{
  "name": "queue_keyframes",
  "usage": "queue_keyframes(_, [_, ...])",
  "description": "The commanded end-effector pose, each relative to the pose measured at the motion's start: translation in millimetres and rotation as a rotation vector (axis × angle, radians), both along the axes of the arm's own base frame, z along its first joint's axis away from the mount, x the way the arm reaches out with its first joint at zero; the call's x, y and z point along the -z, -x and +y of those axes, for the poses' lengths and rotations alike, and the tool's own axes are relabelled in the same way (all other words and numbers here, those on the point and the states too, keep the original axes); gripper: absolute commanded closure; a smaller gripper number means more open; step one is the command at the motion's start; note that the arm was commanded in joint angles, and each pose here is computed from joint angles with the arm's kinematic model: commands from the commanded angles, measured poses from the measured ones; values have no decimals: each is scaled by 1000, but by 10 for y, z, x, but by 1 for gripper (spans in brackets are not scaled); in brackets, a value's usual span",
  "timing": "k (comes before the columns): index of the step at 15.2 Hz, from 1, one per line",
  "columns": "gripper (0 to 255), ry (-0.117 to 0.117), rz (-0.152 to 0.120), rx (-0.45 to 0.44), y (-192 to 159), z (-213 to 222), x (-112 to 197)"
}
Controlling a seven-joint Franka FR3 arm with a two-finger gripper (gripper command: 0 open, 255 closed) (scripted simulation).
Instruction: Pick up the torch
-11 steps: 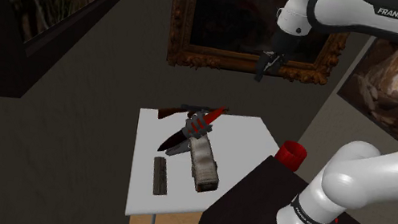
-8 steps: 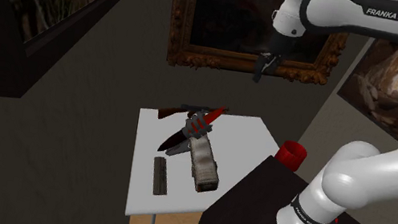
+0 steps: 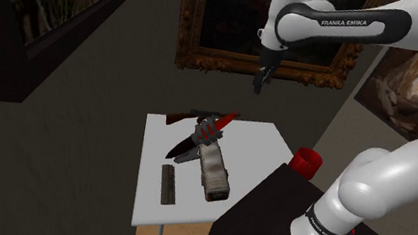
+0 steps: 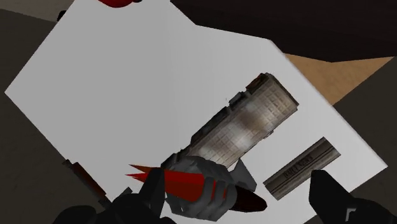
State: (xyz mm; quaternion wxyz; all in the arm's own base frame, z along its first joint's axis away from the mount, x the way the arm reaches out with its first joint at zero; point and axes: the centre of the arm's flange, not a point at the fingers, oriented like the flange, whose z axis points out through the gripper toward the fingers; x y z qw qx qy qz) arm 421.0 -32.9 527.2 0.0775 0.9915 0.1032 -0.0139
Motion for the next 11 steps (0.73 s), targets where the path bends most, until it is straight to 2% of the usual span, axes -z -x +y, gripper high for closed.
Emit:
queue_keyframes(1, [0, 15, 40, -55, -209, -83, 197])
queue_keyframes(11, [0, 86, 234, -315, -1159, -376, 1246])
